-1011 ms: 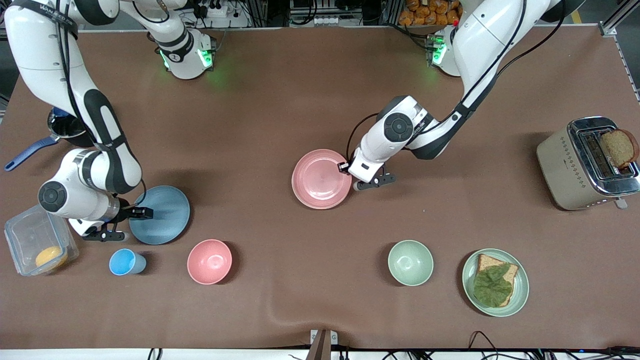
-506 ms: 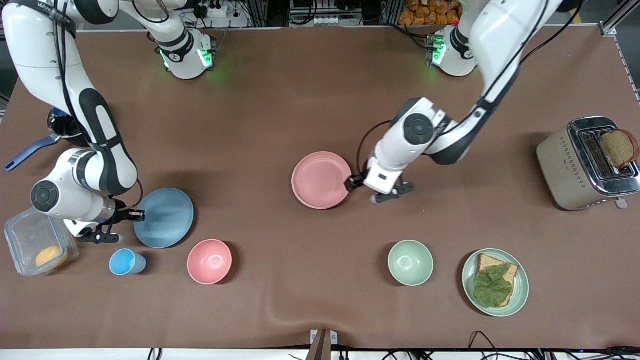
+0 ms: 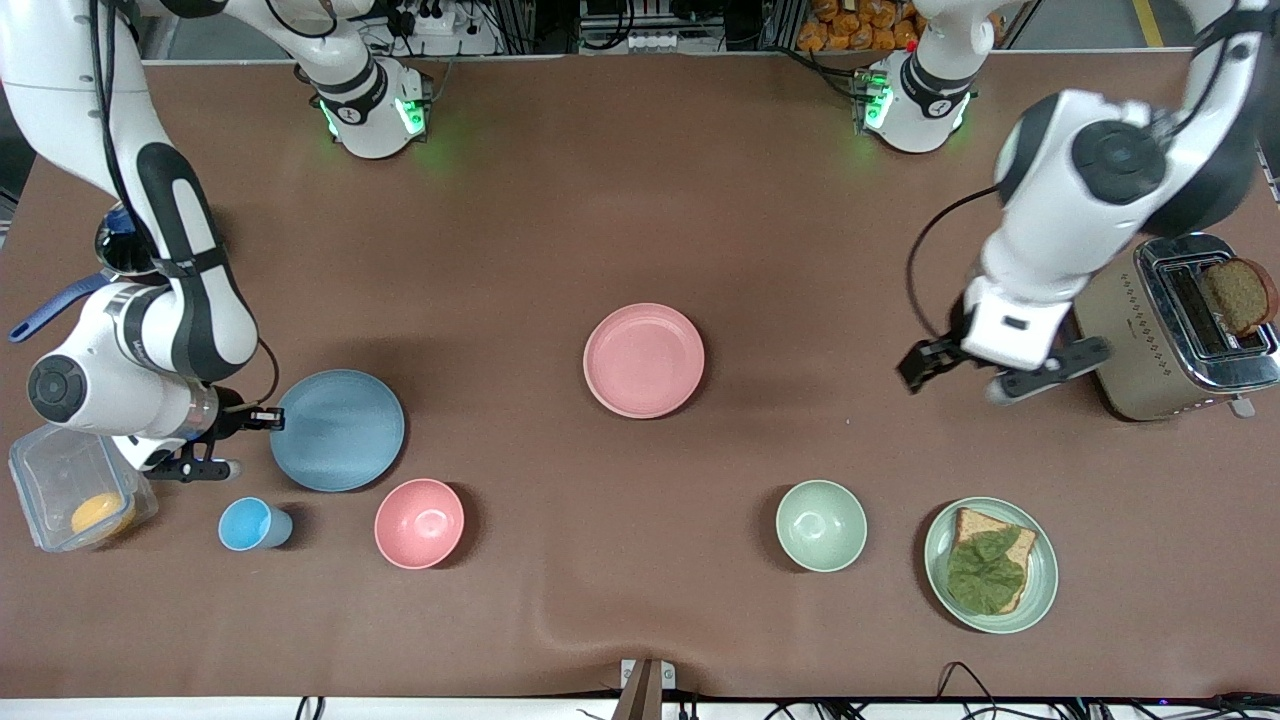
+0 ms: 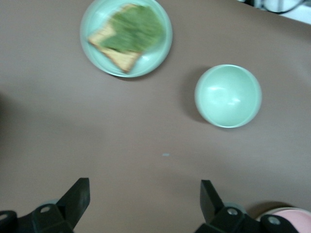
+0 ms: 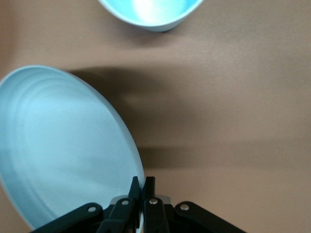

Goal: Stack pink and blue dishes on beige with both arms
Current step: 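Withdraw the left gripper while the right gripper lifts the blue plate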

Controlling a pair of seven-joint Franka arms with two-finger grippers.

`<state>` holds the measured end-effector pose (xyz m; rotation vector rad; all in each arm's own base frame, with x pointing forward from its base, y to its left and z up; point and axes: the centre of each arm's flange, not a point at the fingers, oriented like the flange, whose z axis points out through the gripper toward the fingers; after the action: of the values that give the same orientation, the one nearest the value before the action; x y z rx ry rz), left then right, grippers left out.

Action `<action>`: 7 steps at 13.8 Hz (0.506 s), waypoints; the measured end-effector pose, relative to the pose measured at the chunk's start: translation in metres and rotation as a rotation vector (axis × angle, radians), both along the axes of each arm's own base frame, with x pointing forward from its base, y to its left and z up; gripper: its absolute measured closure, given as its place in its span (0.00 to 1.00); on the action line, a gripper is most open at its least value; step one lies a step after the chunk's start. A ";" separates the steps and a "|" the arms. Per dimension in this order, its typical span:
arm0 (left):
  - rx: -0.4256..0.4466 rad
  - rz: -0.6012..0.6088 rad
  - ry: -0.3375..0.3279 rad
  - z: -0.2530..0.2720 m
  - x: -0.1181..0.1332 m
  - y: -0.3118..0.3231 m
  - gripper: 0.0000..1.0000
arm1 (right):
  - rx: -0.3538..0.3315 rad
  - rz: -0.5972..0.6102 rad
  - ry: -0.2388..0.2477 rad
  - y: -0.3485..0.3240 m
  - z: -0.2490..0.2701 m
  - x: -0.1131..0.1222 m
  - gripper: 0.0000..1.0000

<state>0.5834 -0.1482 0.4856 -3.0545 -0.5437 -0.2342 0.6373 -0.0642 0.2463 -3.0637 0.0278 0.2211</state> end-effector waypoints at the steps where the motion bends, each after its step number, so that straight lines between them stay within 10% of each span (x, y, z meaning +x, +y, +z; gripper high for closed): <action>1: 0.025 -0.002 0.020 0.015 -0.004 0.008 0.00 | 0.005 0.007 0.012 0.005 0.007 -0.002 0.95; 7: 0.033 -0.138 0.093 0.099 -0.021 0.056 0.00 | 0.035 0.049 0.056 0.036 0.074 -0.013 0.95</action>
<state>0.5625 -0.0923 0.5844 -3.0544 -0.3217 -0.1021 0.6241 -0.0278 0.3201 -3.0248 -0.0480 0.3073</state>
